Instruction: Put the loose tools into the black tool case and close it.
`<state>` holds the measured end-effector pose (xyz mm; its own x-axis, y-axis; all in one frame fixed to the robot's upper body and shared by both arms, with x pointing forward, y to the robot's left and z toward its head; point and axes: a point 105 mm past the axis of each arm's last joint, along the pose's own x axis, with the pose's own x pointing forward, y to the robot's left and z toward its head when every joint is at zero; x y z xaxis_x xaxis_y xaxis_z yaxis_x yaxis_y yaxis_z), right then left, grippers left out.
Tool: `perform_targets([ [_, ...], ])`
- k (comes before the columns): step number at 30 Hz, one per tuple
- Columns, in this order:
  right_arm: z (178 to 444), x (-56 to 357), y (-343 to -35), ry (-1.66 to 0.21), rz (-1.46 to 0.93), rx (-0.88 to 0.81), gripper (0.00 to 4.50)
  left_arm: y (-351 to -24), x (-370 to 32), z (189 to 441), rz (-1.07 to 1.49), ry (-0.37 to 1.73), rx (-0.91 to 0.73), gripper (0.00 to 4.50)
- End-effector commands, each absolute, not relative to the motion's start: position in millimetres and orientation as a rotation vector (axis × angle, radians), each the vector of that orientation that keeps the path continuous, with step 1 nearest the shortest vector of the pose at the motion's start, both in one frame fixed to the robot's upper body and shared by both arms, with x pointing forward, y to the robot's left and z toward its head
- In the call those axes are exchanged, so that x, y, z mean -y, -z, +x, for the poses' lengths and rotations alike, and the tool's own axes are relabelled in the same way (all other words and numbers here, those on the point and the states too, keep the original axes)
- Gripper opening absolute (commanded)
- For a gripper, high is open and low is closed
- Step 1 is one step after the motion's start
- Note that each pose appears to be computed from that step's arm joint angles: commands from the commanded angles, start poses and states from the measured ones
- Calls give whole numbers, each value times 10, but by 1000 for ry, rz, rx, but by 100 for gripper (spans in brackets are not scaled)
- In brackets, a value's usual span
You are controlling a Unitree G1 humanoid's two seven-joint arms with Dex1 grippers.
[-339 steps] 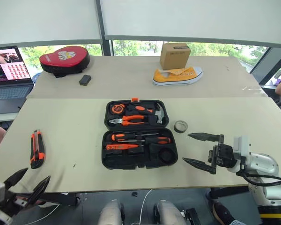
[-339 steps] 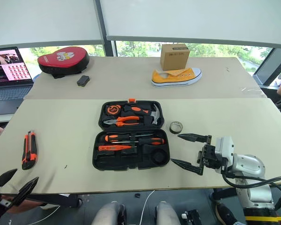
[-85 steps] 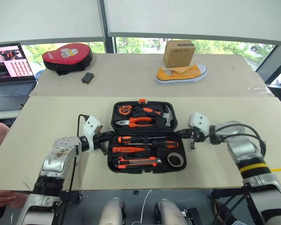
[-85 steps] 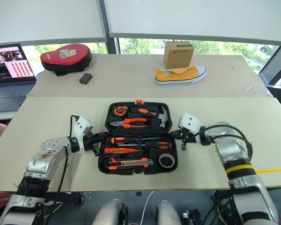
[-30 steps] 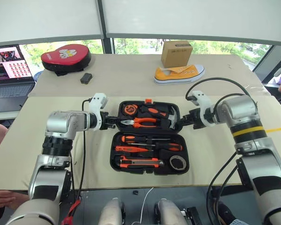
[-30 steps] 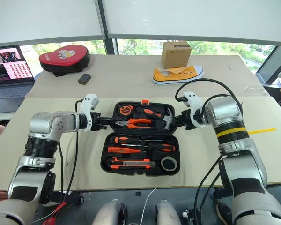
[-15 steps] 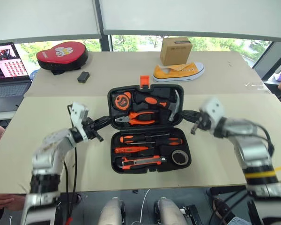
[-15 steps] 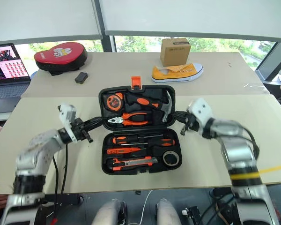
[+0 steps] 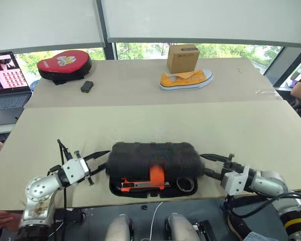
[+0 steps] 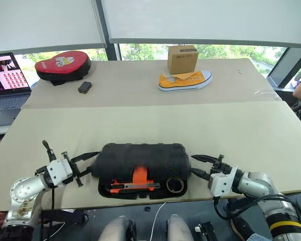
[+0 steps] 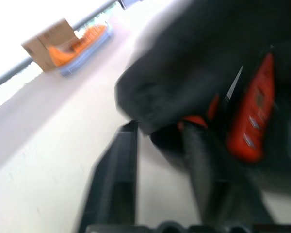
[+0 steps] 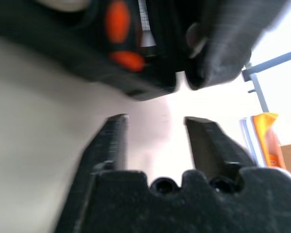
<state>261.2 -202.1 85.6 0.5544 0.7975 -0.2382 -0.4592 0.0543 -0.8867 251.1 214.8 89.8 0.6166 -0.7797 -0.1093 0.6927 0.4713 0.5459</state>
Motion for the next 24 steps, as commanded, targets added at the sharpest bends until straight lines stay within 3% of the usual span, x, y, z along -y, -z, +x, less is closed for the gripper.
perform_targets([
  [1, 2555, 2166, -1034, -939, -1202, 419, 411, -1025, -2246, 2472, 638, 929, 192, 251],
  [2, 2524, 2224, -1040, -928, -1196, 407, 438, -1031, -2288, 2495, 639, 919, 177, 251],
  [6, 2311, 2289, -970, -1013, -919, 146, 445, -1122, -2443, 2738, 520, 828, 110, 251],
  [8, 2086, 2147, -919, -1138, -713, -5, 389, -1176, -2397, 2866, 472, 831, 93, 251],
  [11, 1870, 1967, -871, -1246, -600, -107, 299, -1183, -2281, 3031, 460, 867, 47, 184],
  [13, 1787, 1852, -826, -1285, -563, -151, 248, -1180, -2180, 3135, 473, 897, 27, 122],
  [16, 1663, 1599, -812, -1357, -498, -181, 130, -1191, -1988, 3275, 465, 956, 7, 8],
  [20, 1746, 1280, -843, -1366, -473, -162, 4, -1142, -1762, 3341, 446, 1073, -40, 0],
  [24, 1983, 1174, -851, -1317, -537, -105, 4, -1099, -1695, 3363, 441, 1117, -83, 0],
])
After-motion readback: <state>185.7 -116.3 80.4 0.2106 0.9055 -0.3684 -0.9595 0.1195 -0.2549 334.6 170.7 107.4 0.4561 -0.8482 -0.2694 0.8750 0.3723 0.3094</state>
